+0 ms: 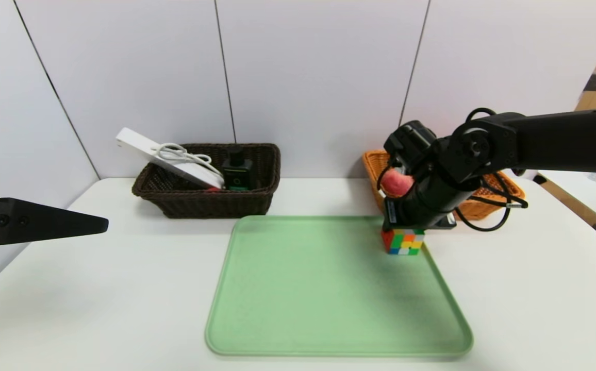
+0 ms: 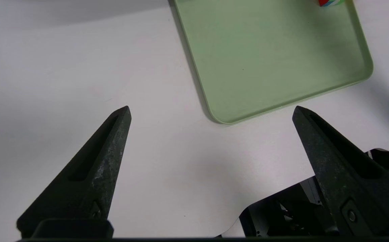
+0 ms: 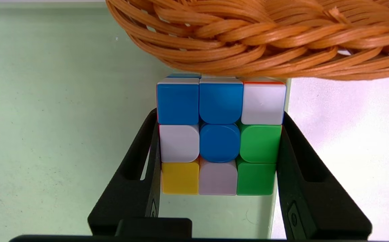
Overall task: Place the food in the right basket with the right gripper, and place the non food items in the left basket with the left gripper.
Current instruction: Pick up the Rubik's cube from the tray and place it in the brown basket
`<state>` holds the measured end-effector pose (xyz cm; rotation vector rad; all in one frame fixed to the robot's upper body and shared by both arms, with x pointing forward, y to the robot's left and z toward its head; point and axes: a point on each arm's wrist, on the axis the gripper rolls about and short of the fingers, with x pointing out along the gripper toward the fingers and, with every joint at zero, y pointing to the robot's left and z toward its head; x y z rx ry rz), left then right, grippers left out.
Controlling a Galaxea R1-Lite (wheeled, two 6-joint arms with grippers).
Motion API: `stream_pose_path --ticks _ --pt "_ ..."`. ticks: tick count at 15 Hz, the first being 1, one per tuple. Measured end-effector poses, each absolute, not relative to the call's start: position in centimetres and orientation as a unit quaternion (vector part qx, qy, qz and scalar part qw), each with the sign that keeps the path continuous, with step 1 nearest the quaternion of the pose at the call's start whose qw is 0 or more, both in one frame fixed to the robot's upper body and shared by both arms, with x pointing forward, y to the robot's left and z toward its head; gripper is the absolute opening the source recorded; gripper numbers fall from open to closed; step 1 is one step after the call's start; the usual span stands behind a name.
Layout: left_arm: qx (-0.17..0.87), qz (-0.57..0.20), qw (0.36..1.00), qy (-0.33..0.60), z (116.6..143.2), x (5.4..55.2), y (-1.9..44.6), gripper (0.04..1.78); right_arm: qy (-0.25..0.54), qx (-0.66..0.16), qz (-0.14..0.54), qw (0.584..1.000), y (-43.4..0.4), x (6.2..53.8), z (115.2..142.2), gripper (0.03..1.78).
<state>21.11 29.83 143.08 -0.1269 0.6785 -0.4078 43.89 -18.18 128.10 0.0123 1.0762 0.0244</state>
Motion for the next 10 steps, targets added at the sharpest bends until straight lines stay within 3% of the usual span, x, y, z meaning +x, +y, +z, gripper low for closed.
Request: stream_pose_path --ticks 6,10 --pt "-0.062 -0.197 0.920 0.332 143.0 21.2 29.8 1.69 0.526 0.048 0.063 0.847 -17.1 41.2 130.5 0.92" --pt "-0.062 -0.197 0.920 0.333 143.0 21.2 29.8 1.69 0.514 0.109 0.204 0.826 -16.5 38.5 134.5 0.92"
